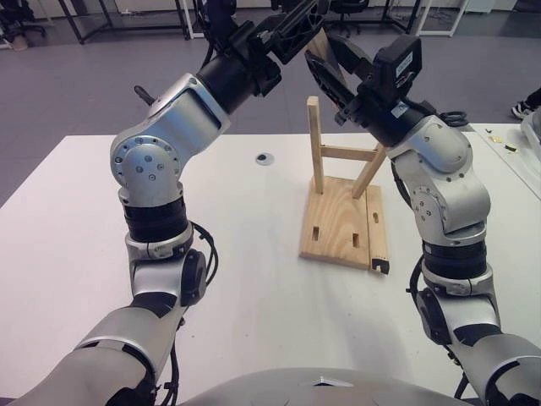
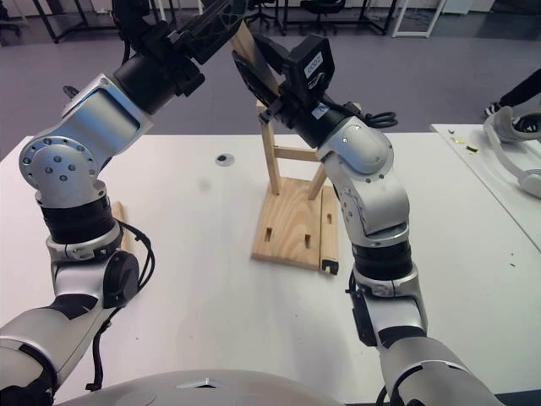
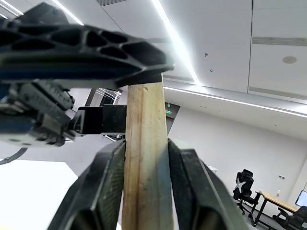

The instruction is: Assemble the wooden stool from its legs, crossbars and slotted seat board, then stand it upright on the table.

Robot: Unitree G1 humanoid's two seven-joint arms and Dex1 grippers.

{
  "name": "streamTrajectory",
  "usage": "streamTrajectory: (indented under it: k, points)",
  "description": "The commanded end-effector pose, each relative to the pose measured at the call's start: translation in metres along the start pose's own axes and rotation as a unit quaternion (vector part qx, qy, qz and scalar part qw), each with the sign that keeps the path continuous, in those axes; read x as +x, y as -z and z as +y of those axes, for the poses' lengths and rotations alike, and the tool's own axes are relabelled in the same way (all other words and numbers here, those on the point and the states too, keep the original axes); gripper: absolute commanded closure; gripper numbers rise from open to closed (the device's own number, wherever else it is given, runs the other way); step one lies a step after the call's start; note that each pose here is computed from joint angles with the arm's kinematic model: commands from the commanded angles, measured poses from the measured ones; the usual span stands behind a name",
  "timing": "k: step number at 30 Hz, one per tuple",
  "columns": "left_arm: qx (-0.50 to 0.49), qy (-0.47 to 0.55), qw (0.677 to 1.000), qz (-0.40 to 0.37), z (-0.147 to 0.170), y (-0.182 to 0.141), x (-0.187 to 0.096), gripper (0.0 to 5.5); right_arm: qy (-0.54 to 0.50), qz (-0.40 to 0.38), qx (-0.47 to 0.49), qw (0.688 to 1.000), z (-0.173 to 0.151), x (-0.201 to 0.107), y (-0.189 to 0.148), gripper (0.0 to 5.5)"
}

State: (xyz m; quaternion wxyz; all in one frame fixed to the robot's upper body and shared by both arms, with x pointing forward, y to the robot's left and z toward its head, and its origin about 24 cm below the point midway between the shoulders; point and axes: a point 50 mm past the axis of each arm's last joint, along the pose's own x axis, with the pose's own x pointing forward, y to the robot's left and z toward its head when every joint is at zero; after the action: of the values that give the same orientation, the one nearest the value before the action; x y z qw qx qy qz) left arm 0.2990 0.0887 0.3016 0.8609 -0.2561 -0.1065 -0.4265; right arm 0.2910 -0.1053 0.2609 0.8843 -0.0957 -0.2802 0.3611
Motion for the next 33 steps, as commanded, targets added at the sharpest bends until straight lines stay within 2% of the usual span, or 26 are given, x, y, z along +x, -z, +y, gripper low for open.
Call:
streamTrajectory:
  k: [1,9,15,20,28,33]
  points:
    - [-0.026,-0.017,0.999,-0.032,0.001,-0.002,-0.006,1.94,-0.005,-0.008,0.003,1.0,0.0,0.0,-0.002,4.18]
    - [-0.055,-0.032,0.998,-0.026,0.003,0.008,-0.012,3.21,-0.011,-0.007,0.022,1.0,0.005,0.002,0.002,4.18]
    - [-0.056,-0.028,0.998,-0.022,0.003,0.008,-0.012,4.36,-0.031,0.002,0.036,0.999,0.013,0.001,0.006,4.18]
    - [-0.059,-0.024,0.998,-0.02,0.003,0.01,-0.013,5.05,-0.045,0.012,0.04,0.998,0.015,-0.002,0.01,4.18]
    - [-0.059,-0.03,0.998,0.014,0.002,0.023,-0.034,5.09,-0.038,0.01,0.081,0.996,0.012,0.004,0.013,4.18]
    - [-0.06,-0.038,0.997,0.01,0.005,0.015,-0.035,5.09,0.025,0.007,0.182,0.983,0.001,0.003,0.016,4.18]
